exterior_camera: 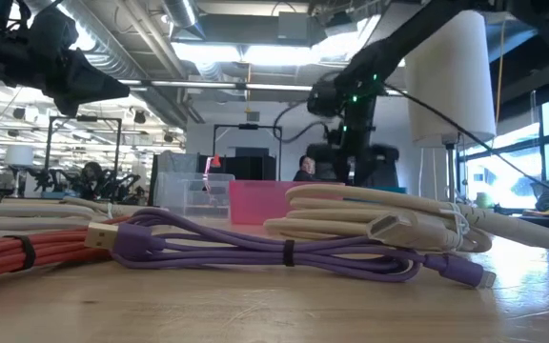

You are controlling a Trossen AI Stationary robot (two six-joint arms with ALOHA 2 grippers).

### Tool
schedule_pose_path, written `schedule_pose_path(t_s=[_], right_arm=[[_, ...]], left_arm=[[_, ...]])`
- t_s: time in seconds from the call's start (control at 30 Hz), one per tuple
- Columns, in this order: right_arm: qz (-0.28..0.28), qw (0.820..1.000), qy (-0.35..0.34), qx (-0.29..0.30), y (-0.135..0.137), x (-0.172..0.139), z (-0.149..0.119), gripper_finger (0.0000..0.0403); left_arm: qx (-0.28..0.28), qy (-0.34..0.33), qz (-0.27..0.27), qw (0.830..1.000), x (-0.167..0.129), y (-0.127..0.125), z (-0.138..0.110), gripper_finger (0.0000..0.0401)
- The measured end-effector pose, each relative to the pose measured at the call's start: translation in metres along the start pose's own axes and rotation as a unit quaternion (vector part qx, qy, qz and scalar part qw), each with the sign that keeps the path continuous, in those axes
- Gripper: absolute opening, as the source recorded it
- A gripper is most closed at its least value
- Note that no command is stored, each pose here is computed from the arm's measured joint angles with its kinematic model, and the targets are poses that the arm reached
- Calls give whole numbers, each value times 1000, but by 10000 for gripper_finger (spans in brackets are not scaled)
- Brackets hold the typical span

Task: Pick & Place USB Port
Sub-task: Put the purple and black USB cable into the transparent bin

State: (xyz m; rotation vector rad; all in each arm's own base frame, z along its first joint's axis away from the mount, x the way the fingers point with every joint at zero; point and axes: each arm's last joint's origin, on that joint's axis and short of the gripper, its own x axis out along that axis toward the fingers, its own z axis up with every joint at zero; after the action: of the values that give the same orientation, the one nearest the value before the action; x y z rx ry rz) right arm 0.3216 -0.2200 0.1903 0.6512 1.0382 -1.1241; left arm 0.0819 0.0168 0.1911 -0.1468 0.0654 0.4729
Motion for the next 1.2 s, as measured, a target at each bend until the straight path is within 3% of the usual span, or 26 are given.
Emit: schedule_pose_path(t_s=[0.13, 0.3, 0.5, 0.6, 0.7, 0.8, 0.9, 1.03, 1.2], right_arm=[[-19, 999, -37, -17, 0, -35, -5, 148], [-1, 994, -65, -86, 7, -97, -30, 149], [64, 969, -120, -206, 11, -181, -80, 149], [100, 959, -123, -234, 2, -211, -102, 149], [136, 963, -95, -210, -11, -228, -115, 149], [169, 972, -42, -159, -22, -235, -122, 149], [209, 973, 21, -93, -28, -241, -127, 149], [259, 959, 110, -27, -28, -249, -137, 149], [264, 952, 152, 24, -20, -262, -161, 149]], left_arm=[[3, 0, 2, 1000, 0, 0, 0, 31], [15, -1, 1, 1000, 0, 0, 0, 31], [-21, 7, -44, 999, 0, -3, 0, 31], [6, -8, -53, 999, 0, -3, 3, 31], [57, -30, -25, 998, 0, -2, 6, 31], [82, -59, 42, 994, -1, 1, 12, 31], [31, -107, 110, 988, -3, 4, 21, 31], [-54, -166, 138, 975, -6, 6, 32, 31], [-52, -178, 154, 971, -9, 7, 38, 31]])
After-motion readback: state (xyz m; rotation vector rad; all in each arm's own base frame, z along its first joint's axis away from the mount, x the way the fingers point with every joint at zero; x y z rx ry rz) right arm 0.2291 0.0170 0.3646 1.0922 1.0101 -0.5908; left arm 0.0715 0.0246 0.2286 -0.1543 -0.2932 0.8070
